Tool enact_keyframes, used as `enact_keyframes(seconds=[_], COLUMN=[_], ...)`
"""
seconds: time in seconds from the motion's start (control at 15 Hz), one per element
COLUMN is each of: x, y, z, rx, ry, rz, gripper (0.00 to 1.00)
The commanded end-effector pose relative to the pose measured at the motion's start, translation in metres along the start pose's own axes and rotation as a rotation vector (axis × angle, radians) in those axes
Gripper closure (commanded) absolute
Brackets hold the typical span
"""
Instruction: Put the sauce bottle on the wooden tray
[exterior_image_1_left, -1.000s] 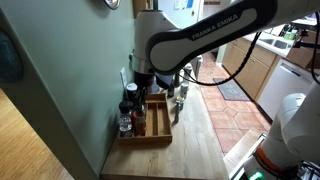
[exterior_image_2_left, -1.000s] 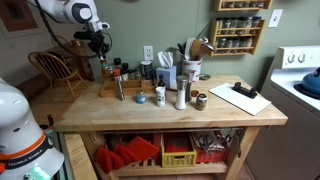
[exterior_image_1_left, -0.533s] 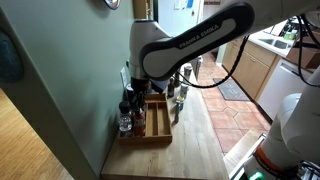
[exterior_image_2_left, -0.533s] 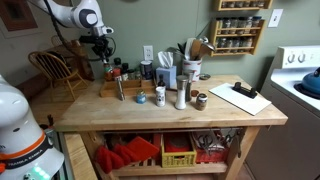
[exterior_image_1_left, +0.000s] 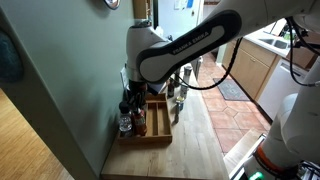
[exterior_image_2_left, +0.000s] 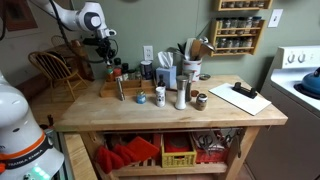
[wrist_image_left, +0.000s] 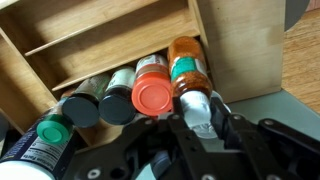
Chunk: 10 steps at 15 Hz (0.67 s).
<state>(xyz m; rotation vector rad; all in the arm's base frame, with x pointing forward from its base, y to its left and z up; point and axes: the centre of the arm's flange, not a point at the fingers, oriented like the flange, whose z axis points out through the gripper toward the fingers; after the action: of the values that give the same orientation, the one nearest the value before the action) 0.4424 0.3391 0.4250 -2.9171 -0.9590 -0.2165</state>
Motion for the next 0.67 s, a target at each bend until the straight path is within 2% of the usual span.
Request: enact_keyframes(seconds=[0.0, 0.4, 0.6], x=[0.010, 0.012, 0.009], y=[0.000, -0.003, -0.003], z=[0.006, 0.011, 0.018], rx=[0.007, 0.042, 0.043], ry=[0.044, 0.080, 0.048], rz=[0.017, 0.013, 0.010], gripper=[0.92, 0.92, 0.92])
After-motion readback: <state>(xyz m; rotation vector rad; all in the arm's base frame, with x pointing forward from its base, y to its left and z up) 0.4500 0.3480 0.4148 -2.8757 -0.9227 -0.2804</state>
